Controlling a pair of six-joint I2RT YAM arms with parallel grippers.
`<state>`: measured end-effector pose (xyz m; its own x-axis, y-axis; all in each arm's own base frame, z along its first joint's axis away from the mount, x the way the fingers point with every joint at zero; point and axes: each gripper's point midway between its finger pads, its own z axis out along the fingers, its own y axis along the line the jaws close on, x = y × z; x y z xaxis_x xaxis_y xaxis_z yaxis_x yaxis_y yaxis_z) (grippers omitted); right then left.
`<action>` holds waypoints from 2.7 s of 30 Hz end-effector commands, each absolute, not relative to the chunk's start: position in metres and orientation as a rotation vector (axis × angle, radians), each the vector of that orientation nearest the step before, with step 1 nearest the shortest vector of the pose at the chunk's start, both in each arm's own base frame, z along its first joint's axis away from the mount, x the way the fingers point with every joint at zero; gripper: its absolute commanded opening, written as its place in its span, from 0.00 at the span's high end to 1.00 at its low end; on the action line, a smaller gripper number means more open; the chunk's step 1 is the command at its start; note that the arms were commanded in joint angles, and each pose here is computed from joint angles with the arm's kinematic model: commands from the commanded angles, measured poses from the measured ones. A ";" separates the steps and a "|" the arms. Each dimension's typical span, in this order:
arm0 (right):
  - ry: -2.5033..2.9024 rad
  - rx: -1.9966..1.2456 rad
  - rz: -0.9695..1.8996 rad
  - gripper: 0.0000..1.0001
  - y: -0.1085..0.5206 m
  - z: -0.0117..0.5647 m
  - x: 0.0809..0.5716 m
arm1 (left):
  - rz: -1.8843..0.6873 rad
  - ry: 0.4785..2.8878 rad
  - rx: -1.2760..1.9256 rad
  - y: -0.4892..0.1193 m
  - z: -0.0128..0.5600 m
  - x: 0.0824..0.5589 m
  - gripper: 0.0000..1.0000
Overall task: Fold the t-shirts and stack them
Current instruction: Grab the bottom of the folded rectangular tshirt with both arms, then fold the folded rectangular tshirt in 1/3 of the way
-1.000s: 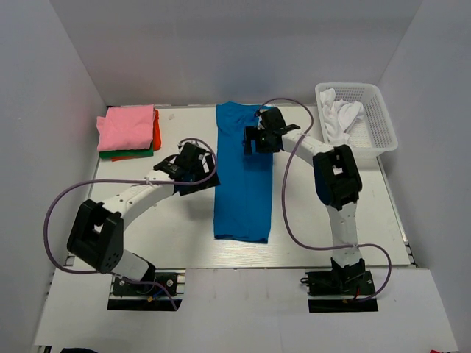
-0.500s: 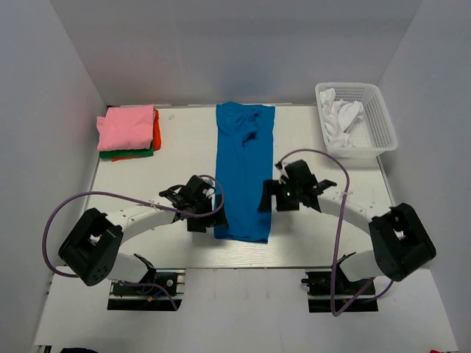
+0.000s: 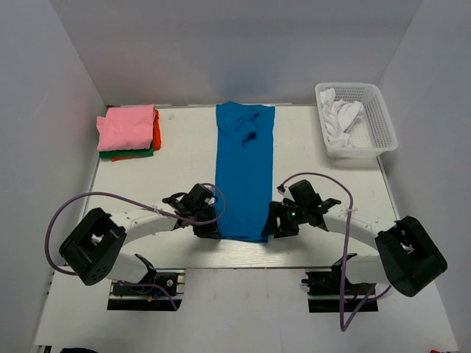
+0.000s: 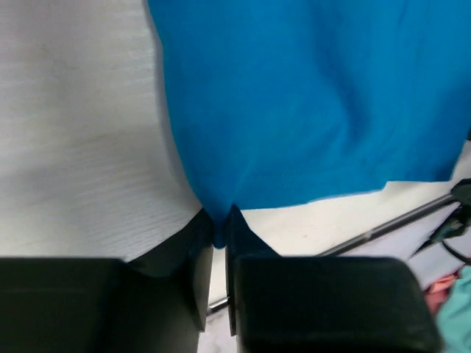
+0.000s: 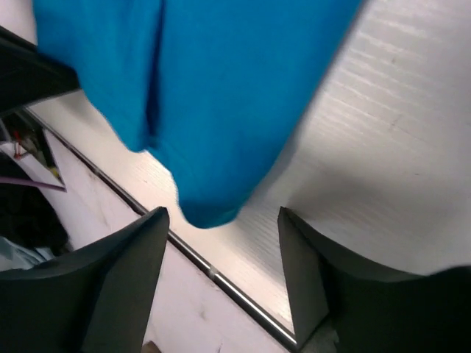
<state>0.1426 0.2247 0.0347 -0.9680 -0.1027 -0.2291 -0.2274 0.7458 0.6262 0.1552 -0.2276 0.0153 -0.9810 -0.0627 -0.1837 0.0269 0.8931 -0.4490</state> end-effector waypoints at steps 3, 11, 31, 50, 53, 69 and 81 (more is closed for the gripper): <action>2.836 -0.254 1.040 0.57 0.223 0.018 0.129 | -0.560 2.918 -0.050 -0.210 -0.003 0.145 0.86; 2.814 -0.297 1.103 1.00 0.229 0.015 0.127 | -0.615 2.914 -0.076 -0.211 -0.004 0.137 1.00; 2.461 -0.158 0.653 1.00 0.230 0.094 0.272 | -0.417 2.457 -0.187 -0.240 0.116 0.294 1.00; 2.290 -0.092 0.560 1.00 0.240 0.141 0.442 | -0.290 2.235 -0.192 -0.244 0.163 0.470 1.00; 2.315 -0.085 0.559 1.00 0.240 0.127 0.453 | -0.274 2.270 -0.174 -0.242 0.143 0.482 1.00; 2.301 0.151 0.569 0.15 0.225 0.127 0.554 | -0.338 2.265 -0.153 -0.231 0.143 0.577 0.06; 2.339 -0.090 0.711 0.10 0.226 0.114 0.422 | -0.417 2.324 -0.141 -0.206 0.150 0.452 0.00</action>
<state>0.4539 0.2235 0.1189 -0.7567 0.1652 -0.6325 -0.1961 0.8656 0.4608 0.4811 -0.1875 0.1317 -0.7055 -0.2238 -0.6724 -0.0453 0.9611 -0.2723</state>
